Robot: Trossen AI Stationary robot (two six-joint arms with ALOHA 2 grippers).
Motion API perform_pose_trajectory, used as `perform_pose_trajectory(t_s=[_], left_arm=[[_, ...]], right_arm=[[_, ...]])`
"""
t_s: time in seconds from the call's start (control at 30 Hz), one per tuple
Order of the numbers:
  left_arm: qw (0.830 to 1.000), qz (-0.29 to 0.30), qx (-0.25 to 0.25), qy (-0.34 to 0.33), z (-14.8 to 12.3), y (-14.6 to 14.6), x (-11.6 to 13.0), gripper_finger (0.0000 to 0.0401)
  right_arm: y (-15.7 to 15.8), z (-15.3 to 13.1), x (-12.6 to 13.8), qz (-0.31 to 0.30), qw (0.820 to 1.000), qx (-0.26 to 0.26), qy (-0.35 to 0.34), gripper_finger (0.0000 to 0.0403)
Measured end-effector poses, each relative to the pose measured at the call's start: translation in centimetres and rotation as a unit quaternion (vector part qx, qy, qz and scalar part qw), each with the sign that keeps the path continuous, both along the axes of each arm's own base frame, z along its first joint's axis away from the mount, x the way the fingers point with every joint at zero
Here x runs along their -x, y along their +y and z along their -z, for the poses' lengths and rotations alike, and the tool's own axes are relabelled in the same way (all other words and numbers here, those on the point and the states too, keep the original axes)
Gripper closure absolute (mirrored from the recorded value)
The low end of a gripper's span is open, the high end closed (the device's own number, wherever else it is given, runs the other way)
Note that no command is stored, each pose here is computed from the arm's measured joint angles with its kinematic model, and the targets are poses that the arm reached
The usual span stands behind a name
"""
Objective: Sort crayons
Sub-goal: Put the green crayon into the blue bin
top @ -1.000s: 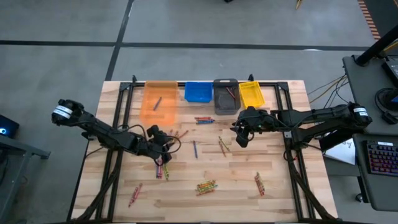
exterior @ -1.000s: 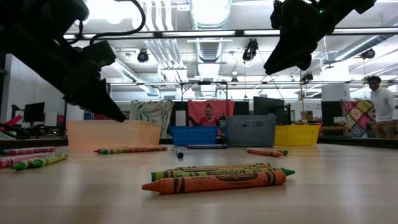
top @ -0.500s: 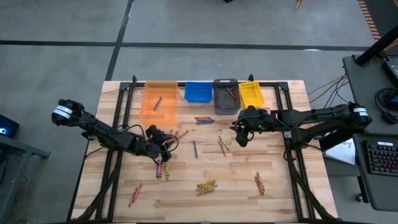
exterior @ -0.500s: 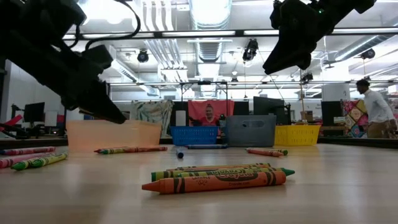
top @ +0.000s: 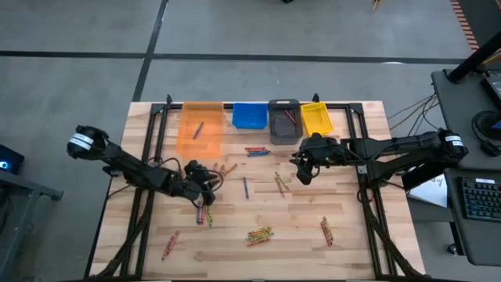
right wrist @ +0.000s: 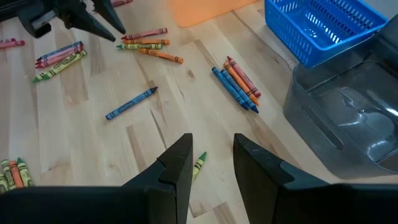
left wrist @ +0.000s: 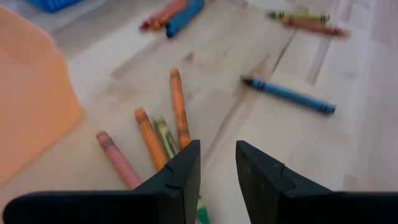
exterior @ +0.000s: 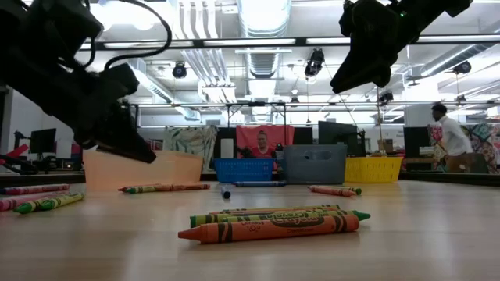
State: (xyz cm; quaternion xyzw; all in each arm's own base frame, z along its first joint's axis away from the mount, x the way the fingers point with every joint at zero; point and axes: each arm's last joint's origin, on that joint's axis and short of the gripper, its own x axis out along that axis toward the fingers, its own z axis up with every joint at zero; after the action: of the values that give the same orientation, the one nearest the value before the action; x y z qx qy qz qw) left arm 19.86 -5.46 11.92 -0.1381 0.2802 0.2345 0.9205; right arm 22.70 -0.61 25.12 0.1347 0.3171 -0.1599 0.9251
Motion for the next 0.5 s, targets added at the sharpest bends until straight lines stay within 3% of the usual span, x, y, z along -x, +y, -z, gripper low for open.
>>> perform_pose_trajectory(t_s=[0.5], left_arm=[[0.993, -0.001, -0.036, 0.109, 2.0, -0.8, -2.0, 0.0317]], right_arm=[[0.0, 0.0, 0.0, 0.005, 1.000, -0.007, -0.001, 0.0298]])
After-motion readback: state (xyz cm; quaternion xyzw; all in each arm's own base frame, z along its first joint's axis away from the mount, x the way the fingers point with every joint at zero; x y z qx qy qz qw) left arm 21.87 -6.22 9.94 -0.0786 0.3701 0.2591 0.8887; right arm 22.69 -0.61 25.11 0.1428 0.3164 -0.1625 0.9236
